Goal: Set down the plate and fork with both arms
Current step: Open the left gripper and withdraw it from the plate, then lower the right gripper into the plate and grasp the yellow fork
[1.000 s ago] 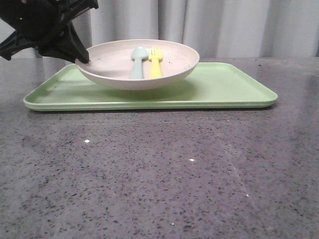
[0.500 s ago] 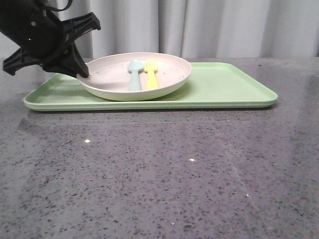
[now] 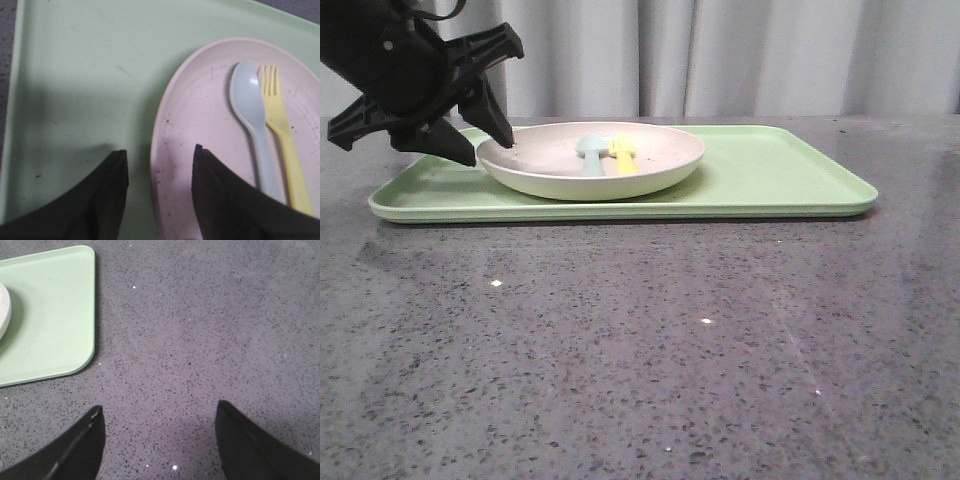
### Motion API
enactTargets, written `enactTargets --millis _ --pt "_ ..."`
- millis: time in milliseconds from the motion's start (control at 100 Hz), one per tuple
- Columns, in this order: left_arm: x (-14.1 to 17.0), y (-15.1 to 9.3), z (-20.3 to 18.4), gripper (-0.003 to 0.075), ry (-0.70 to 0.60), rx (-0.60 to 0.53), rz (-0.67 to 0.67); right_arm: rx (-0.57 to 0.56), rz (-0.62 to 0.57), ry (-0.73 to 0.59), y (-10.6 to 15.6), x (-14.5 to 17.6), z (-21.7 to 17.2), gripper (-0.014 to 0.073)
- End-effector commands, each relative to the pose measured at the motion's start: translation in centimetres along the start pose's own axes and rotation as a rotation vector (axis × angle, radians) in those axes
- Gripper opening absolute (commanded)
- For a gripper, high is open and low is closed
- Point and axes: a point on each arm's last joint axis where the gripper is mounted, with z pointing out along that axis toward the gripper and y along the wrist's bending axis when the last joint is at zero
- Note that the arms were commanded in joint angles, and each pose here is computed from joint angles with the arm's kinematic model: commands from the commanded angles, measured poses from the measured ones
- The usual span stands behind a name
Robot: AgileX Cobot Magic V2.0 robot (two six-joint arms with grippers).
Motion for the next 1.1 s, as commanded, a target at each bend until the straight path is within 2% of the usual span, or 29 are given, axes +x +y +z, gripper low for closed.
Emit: enactTargets --millis 0,120,250,490,700,930,1090 --pt "-2.2 -1.8 -3.3 0.0314 -0.124 0.054 0.017 -0.017 -0.01 -0.095 0.3 -1.4 -0.5 0.0484" --pt "-2.6 -1.6 -5.8 0.0314 -0.136 0.041 0.086 -0.032 -0.025 -0.062 0.7 -1.7 0.0 0.0484" --pt "-2.8 -1.1 -9.5 0.0314 -0.209 0.028 0.118 -0.071 -0.057 -0.022 1.8 -2.9 0.5 0.0484" --pt "-0.4 0.2 -15.0 0.0314 -0.274 -0.025 0.215 -0.137 -0.11 0.039 4.7 -6.3 2.1 0.0484" --pt "2.7 0.5 -19.0 0.0314 -0.27 -0.05 0.324 -0.178 -0.182 0.14 8.3 -8.9 5.0 0.0484" --pt "4.8 0.5 -22.3 0.0314 -0.329 -0.023 0.349 -0.23 -0.266 0.238 13.3 -10.8 8.4 0.0479" --pt "5.9 0.6 -23.5 0.0314 -0.339 -0.017 0.365 -0.258 -0.322 0.243 16.8 -12.0 10.7 0.0473"
